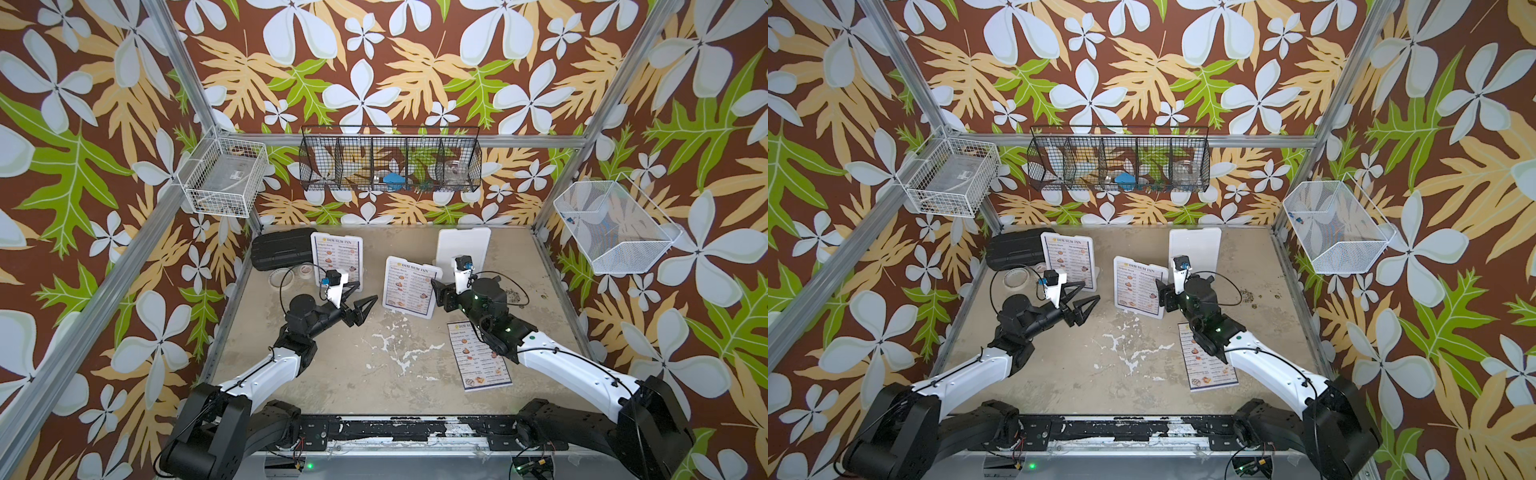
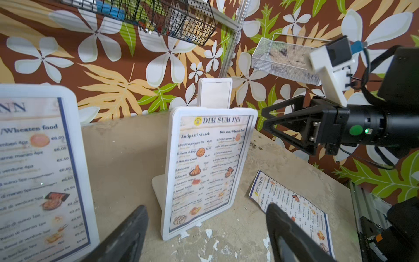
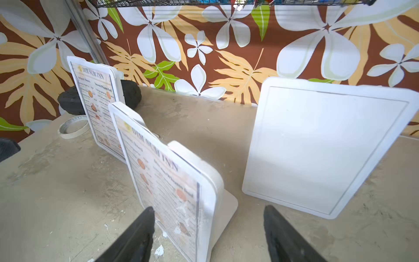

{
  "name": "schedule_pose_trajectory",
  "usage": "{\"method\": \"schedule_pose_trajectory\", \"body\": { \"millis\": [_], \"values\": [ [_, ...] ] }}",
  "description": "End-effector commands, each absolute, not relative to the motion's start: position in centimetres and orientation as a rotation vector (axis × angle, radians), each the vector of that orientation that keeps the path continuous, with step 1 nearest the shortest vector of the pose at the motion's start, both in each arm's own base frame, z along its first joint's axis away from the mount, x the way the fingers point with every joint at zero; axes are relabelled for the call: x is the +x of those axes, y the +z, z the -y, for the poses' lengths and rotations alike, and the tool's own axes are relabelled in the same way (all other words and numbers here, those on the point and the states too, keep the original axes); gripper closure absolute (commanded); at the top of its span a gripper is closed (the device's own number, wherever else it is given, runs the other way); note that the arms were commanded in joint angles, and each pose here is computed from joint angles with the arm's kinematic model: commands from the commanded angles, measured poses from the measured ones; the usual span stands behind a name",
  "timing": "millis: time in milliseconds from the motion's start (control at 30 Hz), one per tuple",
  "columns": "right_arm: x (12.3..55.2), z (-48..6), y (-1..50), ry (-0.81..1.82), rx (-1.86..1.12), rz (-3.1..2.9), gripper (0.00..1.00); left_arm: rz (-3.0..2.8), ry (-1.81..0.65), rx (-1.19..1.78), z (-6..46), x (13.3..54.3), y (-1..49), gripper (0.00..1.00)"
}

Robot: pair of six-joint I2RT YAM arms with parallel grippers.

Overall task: Insert the menus into the narrow rack
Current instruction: Insert the menu into the narrow rack, then move the narrow rack to the center of the board.

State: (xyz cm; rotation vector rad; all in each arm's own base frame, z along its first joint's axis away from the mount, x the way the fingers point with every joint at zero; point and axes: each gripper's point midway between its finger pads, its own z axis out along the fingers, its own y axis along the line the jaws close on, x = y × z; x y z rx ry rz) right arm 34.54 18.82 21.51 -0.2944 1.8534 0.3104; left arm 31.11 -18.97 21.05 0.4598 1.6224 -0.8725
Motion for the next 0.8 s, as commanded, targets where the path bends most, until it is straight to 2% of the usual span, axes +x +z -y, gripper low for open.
{"method": "schedule_pose_trajectory", "body": {
  "millis": [0,333,767],
  "values": [
    [34.3,-18.8,22.0,0.377,-0.235,-1.789,0.21,-1.557,-0.899,0.423,18.9,31.5,22.0,0.16],
    [33.4,-19.7,18.5,0.484,-0.231,-1.810,0.18,-1.631,-0.946,0.407,19.9,33.4,18.8,0.18],
    [35.0,-21.2,15.5,0.510,-0.227,-1.859,0.18,-1.700,-0.968,0.400,21.1,35.7,15.8,0.21]
  ]
}}
